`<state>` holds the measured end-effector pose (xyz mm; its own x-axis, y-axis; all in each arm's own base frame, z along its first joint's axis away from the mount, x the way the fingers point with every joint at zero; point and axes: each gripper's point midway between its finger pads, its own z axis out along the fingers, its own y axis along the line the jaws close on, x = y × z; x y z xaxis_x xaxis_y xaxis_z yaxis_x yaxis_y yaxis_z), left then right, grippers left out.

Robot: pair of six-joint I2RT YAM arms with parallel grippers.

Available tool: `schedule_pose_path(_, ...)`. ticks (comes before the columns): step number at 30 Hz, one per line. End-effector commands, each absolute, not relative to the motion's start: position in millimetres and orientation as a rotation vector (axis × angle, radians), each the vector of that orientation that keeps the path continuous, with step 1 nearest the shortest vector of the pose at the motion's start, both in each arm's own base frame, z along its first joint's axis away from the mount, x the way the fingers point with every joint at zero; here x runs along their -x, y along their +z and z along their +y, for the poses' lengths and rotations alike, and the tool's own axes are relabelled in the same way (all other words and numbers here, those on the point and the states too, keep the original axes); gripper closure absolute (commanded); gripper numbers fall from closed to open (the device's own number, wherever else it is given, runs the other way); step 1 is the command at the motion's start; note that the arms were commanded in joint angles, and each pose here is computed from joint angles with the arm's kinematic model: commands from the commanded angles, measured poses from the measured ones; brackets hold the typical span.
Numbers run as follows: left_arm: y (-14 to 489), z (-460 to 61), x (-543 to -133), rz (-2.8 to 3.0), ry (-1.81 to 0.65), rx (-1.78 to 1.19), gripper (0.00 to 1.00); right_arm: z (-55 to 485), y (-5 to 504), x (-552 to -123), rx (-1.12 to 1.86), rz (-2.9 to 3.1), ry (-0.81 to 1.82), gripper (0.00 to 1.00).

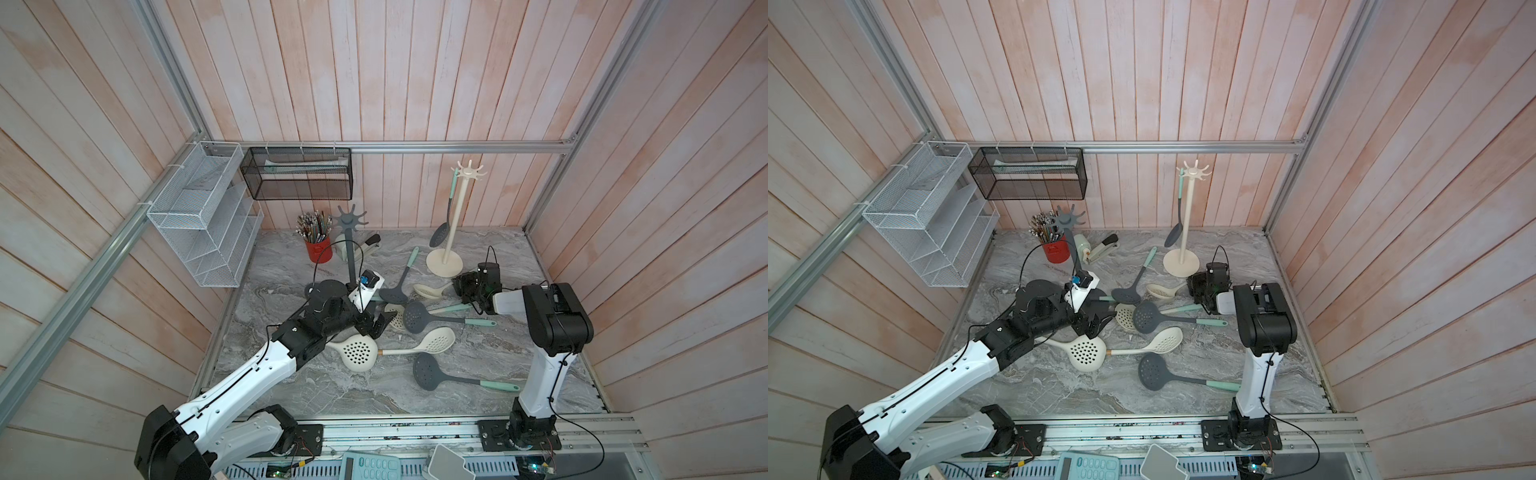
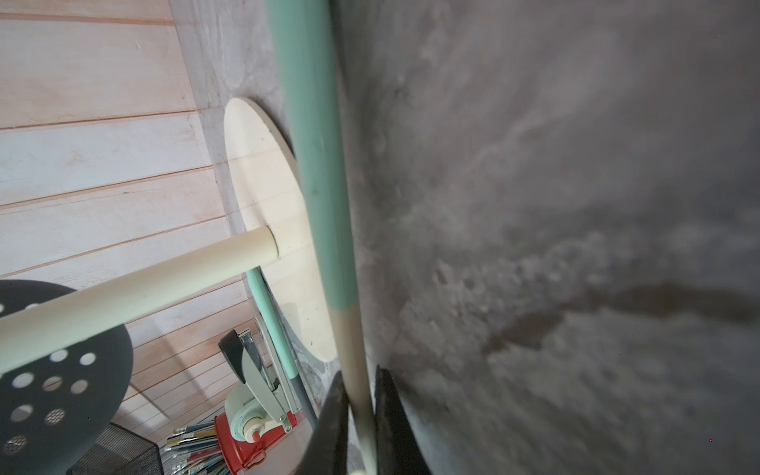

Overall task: Hang the skimmer on the kitchen utensil rack
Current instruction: Pick up the skimmer from the center of the board.

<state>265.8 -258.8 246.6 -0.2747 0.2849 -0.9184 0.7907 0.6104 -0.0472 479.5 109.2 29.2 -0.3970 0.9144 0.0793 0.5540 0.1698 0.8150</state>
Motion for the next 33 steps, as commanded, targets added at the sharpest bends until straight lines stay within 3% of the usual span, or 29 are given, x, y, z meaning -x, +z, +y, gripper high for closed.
schedule_pose_path(1,247,-256,-265,1.818,-0.620,-0.873,0.01,100,7,-469,-1.457,2.065,0.999,0.91)
schedule_pose_path(21,246,-259,-265,1.820,-0.639,-0.877,0.01,63,115,-442,-0.997,1.947,0.698,1.00)
schedule_pose_path(33,241,-262,-266,1.830,-0.649,-0.886,0.01,102,243,-422,-0.264,1.709,0.558,0.98)
